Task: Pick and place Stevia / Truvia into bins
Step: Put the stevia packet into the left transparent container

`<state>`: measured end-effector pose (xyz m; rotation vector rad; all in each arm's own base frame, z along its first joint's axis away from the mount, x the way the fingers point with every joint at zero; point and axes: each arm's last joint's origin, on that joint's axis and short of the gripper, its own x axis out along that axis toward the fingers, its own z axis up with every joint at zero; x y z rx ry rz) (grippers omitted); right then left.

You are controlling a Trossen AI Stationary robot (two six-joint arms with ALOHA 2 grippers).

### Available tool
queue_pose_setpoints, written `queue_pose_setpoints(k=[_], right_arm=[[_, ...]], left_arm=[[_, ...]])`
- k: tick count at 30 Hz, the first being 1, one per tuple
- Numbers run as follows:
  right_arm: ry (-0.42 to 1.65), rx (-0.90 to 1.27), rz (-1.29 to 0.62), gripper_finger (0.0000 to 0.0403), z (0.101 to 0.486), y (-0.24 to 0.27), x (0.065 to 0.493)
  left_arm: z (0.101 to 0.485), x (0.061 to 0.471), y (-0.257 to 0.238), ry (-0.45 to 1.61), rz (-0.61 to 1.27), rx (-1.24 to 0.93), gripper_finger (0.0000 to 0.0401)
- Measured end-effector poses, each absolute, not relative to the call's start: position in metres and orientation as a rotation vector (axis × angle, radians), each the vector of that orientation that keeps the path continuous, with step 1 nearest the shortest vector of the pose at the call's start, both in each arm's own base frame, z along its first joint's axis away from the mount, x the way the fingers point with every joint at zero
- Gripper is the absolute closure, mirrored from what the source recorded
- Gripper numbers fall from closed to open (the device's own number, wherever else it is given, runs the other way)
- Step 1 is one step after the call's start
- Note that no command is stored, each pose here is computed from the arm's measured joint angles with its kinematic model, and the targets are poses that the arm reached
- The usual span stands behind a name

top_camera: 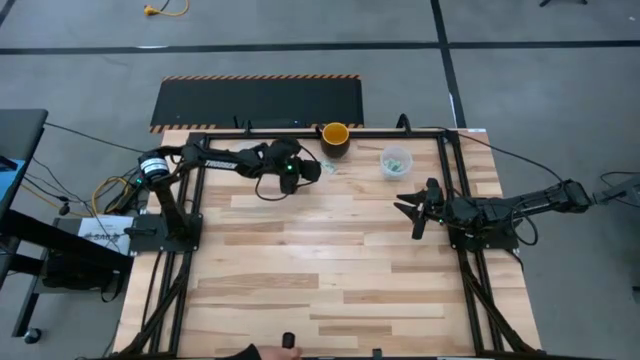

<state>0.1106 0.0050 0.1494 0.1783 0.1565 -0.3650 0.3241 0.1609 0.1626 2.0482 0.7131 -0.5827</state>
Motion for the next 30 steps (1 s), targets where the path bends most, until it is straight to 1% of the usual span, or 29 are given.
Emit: queue_pose_setpoints(k=[5, 9, 17, 19, 24, 30], right_arm=[[0.156, 0.178, -0.365, 0.0282, 0.149, 0.005, 0.111], [0.156, 0.178, -0.365, 0.0282, 0.149, 0.005, 0.111], [0.156, 0.178, -0.365, 0.0282, 0.149, 0.005, 0.111], [0.156, 0.178, -0.365, 0.0282, 0.149, 0.005, 0.111], [0.156, 0.178, -0.366, 0.0282, 0.149, 0.005, 0.111], [0.156, 0.178, -0.365, 0.0282, 0.149, 0.005, 0.111]], left_arm=[[0.147, 0.333, 0.165, 0.719, -0.628, 2.021, 0.0379], [0.139, 0.348, 0.173, 0.753, -0.612, 1.994, 0.0379], [0.154, 0.361, 0.179, 0.684, -0.565, 1.995, 0.0379], [0.154, 0.366, 0.18, 0.681, -0.582, 1.987, 0.0379], [0.141, 0.377, 0.184, 0.743, -0.668, 1.935, 0.0379], [0.143, 0.387, 0.189, 0.798, -0.709, 1.901, 0.0379]])
